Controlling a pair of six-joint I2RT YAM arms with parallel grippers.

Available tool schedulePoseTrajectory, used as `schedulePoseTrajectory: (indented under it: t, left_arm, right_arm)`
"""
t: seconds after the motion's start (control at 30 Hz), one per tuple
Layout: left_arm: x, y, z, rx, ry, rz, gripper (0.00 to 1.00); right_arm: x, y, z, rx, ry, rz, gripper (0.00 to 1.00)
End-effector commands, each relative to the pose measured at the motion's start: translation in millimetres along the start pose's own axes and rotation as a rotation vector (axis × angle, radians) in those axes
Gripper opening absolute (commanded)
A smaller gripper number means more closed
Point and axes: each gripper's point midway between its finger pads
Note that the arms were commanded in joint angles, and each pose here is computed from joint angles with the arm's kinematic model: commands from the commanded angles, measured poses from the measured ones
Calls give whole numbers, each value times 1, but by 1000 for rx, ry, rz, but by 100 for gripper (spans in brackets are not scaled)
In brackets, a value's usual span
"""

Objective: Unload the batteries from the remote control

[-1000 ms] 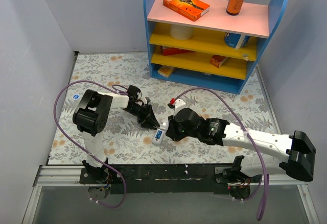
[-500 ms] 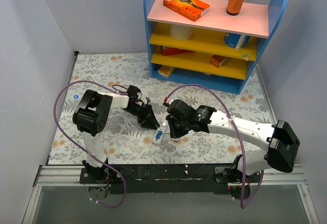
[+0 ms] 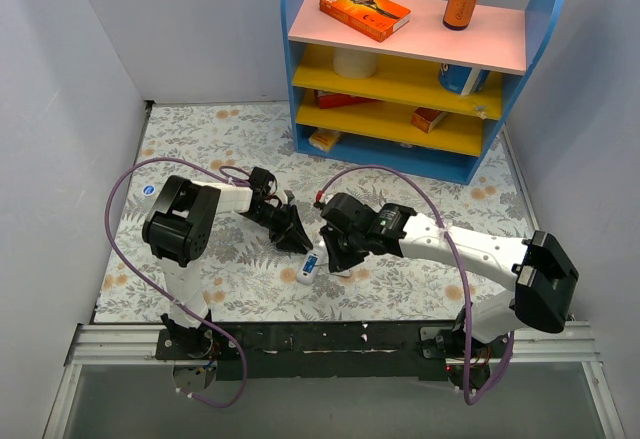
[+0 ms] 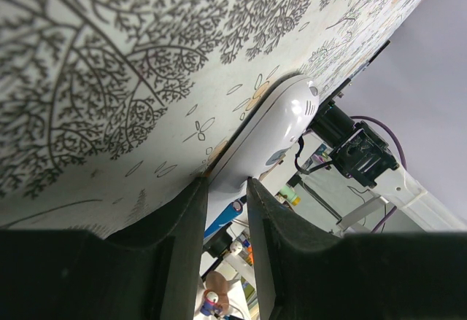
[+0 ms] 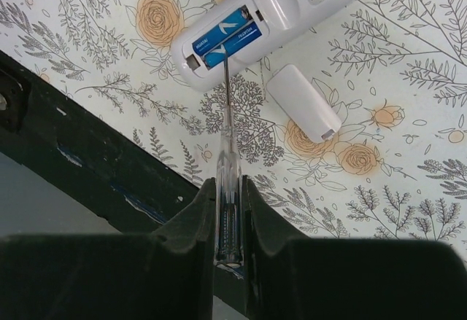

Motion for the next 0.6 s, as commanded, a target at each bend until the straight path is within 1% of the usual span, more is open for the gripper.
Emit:
schedulePoseTrajectory:
  t: [0.0, 0.23, 0.57]
  left_arm:
    - [18, 71, 23, -22, -137, 257, 30]
    - [19, 71, 22, -26, -134, 258, 30]
    - [19, 72, 22, -27, -136, 261, 30]
  right_arm:
    - [-7, 4, 23, -4, -54, 5, 1]
    - [-11, -1, 28, -18, -50, -23, 1]
    - [-5, -7, 23, -16, -23, -51, 1]
Point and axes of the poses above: each gripper's point midway between its finger pads, its own x axis out along the fingers, its own y axis along the line the jaws close on, z = x × y, and after that the axes turned 15 degrees about -x, right-handed
